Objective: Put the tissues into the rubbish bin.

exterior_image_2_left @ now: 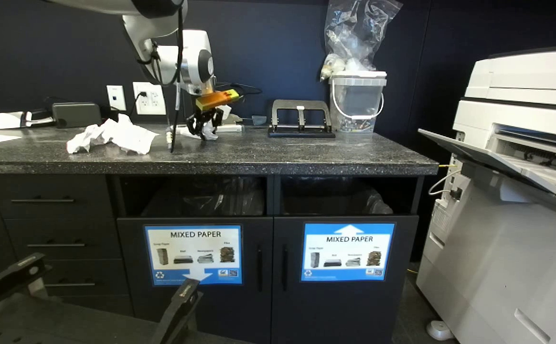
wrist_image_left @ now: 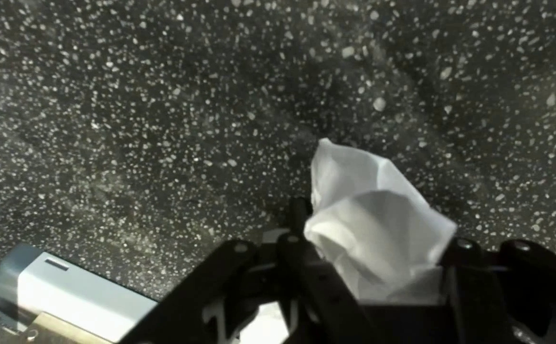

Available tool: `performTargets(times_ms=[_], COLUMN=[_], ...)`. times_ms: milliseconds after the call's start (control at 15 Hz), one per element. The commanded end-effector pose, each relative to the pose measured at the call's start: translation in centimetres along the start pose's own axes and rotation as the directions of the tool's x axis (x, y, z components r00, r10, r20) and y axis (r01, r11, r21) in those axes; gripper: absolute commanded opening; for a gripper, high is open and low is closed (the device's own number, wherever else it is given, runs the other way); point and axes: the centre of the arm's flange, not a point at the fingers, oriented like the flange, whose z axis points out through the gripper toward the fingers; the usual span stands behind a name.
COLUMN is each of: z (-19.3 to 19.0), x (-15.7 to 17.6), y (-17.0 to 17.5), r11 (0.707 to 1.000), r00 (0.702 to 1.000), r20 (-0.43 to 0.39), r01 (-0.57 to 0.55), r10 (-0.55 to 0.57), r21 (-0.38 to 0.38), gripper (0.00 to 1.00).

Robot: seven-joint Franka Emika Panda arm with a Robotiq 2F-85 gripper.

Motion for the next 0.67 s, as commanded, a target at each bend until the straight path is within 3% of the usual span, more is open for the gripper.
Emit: performTargets(times_ms=[0,133,267,333,600], z=[0.5,0.1,-0.4,-1.1,-3.1], x=[1.5,1.4,1.0,0.7,-0.7], y=[0.6,-0.2,-1.1,-1.7,-4.4], r11=[0.999,0.999,0.999,0.998,0.976], r00=[0.999,0.995,0.987,0.979,0.916], r20=[0.046,0.101,0.158,0.197,0.337], r01=[0.013,0.009,-0.015,-0.047,-0.208], r10=[-0.011,-0.005,0.022,0.055,0.216], r21=[-0.041,-0.041,-0.045,-0.047,-0.061], gripper=[0.12,0.05,0.08,0.04,0.07])
